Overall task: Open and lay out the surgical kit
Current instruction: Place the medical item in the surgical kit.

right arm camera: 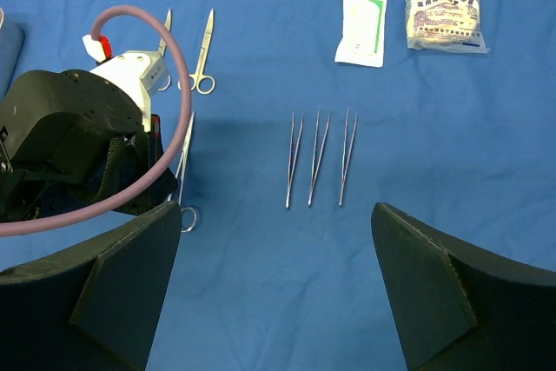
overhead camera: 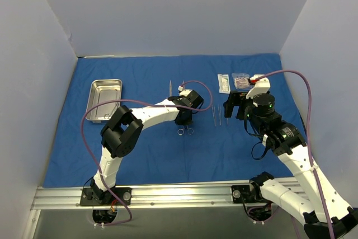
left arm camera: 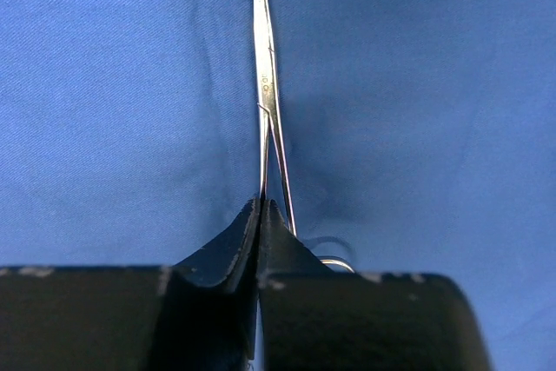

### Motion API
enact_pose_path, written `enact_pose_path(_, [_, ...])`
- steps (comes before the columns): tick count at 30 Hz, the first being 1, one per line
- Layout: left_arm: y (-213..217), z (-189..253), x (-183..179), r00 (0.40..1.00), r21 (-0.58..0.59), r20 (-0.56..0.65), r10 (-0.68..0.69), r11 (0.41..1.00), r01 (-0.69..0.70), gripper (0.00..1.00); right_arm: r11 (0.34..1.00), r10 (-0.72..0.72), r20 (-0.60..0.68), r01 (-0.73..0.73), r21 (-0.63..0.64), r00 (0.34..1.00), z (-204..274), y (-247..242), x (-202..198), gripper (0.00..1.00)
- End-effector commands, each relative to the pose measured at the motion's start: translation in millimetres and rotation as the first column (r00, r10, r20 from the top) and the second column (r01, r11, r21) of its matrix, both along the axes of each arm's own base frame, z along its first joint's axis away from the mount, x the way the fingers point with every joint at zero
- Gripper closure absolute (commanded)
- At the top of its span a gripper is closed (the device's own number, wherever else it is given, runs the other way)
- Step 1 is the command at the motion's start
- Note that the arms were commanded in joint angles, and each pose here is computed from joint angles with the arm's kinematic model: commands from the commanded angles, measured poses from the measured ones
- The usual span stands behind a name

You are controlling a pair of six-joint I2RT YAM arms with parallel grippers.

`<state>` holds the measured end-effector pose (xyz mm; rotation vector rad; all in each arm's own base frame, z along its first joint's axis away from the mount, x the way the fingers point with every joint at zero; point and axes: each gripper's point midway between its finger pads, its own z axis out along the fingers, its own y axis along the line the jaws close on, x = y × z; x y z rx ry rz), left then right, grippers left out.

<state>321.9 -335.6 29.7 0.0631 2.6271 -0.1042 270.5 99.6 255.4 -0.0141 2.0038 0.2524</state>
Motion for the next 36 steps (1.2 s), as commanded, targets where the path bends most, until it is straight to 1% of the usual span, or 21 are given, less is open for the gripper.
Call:
enact_pose_path(1, [-3,5,2,1.000,-0.015,0.010,0.011,1.000,-0.011,0.91,1.000,-0.025,0.038,0.024,0.007,0.999,12,-4,3,0.14])
enact_pose_path(3, [-6,7,2,1.000,-0.026,0.012,0.001,1.000,-0.001,0.85,1.000,-0.023,0.040,0.023,0.009,0.999,12,-4,3,0.14])
enact_pose_path(4, [-7,8,3,1.000,-0.029,0.014,-0.009,1.000,0.009,0.79,1.000,-0.022,0.041,0.022,0.010,0.999,13,-4,3,0.14])
enact_pose_path(8, [-8,11,2,1.000,-0.034,0.019,-0.020,0.999,0.021,0.68,1.000,-0.022,0.038,0.022,0.008,0.999,12,-4,3,0.14])
enact_pose_path(12, [-6,24,3,0.999,-0.038,0.035,-0.022,0.999,0.023,0.62,1.000,-0.022,0.039,0.021,0.009,0.999,13,-4,3,0.14])
enact_pose_path(16, [-2,64,9,0.995,-0.051,0.098,-0.023,0.998,0.028,0.58,1.000,-0.022,0.050,0.021,0.015,0.998,17,-3,4,0.14])
enact_pose_path(17, [1,73,11,0.993,-0.051,0.113,-0.020,0.998,0.026,0.57,1.000,-0.021,0.053,0.020,0.016,0.998,17,-3,5,0.14])
enact_pose_path(18, [5,90,14,0.989,-0.058,0.144,-0.014,0.998,0.023,0.54,1.000,-0.017,0.053,0.016,0.020,0.998,18,-1,6,0.14])
enact_pose_path(21, [22,121,22,0.981,-0.071,0.195,0.004,0.997,0.010,0.52,1.000,-0.007,0.055,0.005,0.027,0.998,20,2,9,0.14])
enact_pose_path(23, [32,135,26,0.976,-0.088,0.216,0.018,0.996,0.001,0.46,0.999,-0.005,0.058,0.003,0.032,0.998,21,4,10,0.14])
enact_pose_path(26, [61,154,35,0.969,-0.109,0.241,0.047,0.994,-0.021,0.41,0.999,-0.002,0.057,0.000,0.032,0.998,20,6,14,0.14])
enact_pose_path(27, [80,165,42,0.962,-0.105,0.265,0.062,0.994,-0.035,0.39,1.000,-0.002,0.055,0.000,0.032,0.998,19,6,15,0.14])
enact_pose_path(28, [93,164,44,0.963,-0.088,0.263,0.061,0.995,-0.039,0.36,0.999,0.002,0.059,-0.004,0.035,0.998,21,8,16,0.15])
enact_pose_path(29, [102,166,48,0.960,-0.083,0.272,0.060,0.996,-0.038,0.36,0.999,0.004,0.057,-0.006,0.035,0.998,20,9,17,0.14])
enact_pose_path(30, [126,176,56,0.953,-0.063,0.297,0.060,0.997,-0.043,0.35,0.999,0.008,0.058,-0.010,0.037,0.998,20,10,18,0.15])
enact_pose_path(32, [150,174,61,0.955,-0.035,0.293,0.054,0.998,-0.045,0.31,0.999,0.018,0.050,-0.020,0.038,0.999,18,13,20,0.15])
enact_pose_path(33, [165,180,62,0.953,-0.013,0.302,0.040,0.999,-0.038,0.31,0.999,0.022,0.050,-0.024,0.039,0.999,17,15,22,0.15])
enact_pose_path(34, [187,177,68,0.955,-0.013,0.288,0.062,0.998,-0.061,0.30,0.999,0.030,0.047,-0.032,0.043,0.998,16,17,22,0.15])
enact_pose_path(36, [213,180,72,0.949,0.004,0.306,0.073,0.997,-0.078,0.31,0.998,0.036,0.043,-0.037,0.044,0.998,14,20,26,0.16])
